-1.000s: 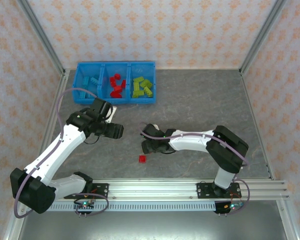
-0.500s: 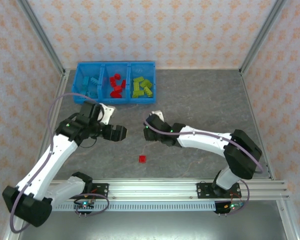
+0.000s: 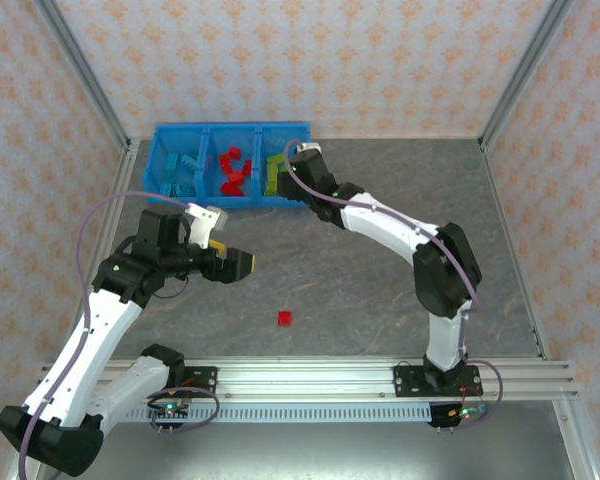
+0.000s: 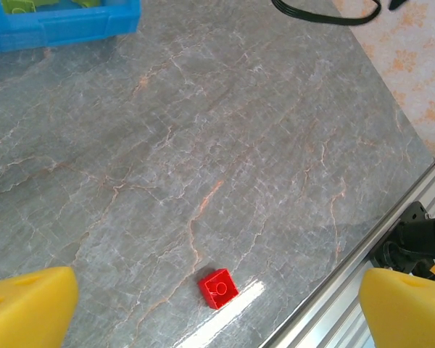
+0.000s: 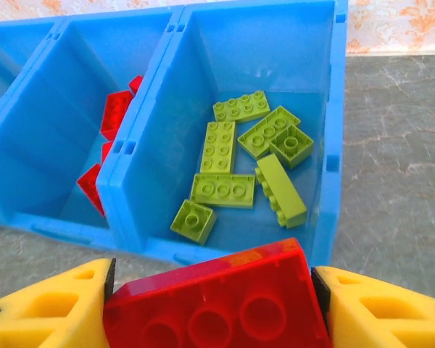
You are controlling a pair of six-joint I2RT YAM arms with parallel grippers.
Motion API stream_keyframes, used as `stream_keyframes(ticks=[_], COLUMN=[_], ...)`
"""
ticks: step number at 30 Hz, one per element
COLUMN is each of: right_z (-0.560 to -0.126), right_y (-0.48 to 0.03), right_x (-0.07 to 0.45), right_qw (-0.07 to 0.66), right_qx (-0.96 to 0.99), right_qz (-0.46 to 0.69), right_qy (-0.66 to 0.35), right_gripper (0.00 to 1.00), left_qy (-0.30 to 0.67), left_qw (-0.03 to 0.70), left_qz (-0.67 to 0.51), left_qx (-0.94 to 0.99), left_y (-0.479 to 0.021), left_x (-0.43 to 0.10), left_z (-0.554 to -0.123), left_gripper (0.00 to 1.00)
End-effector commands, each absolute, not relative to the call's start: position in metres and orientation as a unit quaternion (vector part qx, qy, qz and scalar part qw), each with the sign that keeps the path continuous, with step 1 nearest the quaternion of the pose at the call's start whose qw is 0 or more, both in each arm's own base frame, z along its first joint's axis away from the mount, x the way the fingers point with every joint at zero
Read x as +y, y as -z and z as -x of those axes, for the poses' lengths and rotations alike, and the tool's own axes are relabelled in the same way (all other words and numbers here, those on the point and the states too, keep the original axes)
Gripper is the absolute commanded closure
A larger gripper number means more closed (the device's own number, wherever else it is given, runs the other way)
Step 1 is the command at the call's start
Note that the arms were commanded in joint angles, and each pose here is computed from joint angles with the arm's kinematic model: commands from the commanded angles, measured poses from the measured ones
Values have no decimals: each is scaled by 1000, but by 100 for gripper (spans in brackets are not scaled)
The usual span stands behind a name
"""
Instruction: Sort the legos into containers by color
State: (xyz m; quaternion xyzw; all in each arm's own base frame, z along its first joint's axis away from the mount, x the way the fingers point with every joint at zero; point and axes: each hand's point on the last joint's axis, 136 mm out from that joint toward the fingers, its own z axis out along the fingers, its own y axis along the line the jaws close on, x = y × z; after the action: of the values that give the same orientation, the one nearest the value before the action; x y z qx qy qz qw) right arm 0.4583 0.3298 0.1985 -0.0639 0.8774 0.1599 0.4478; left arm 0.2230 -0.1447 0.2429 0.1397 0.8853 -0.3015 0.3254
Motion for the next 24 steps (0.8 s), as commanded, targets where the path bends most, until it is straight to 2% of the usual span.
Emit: stream_keyframes(ticks=[1,4,8,17,21,24], right_z=[-466,-475,-486,-543,-548,-545], right_y=[-220,-223,-225,-207,-196,-197], right_x=[352,362,404,454,469,476], right_qw=[457,457,454,482,497,503], right_qx=[865,863,844,825,803,790], right_qz=[101,106,158,198,246,274], right_qy=[-179,-185,-237,-220,-218,-219], right_gripper=[49,49,48,48,47,42], left_qy=[285,265,222,189,170,163], left_qw=[353,368,388,394,394,394], left_qz=[-126,-104,-75,-53,-45,-42], left_qx=[882,885,891,898,902,904], left_y=[-247,-248,-248,-244,-241,-240], left_x=[-135,-124,-105,-91,-84,-81], left_z=[-231,-235,-240,-243,-244,-245], left_gripper=[0,0,0,0,0,0])
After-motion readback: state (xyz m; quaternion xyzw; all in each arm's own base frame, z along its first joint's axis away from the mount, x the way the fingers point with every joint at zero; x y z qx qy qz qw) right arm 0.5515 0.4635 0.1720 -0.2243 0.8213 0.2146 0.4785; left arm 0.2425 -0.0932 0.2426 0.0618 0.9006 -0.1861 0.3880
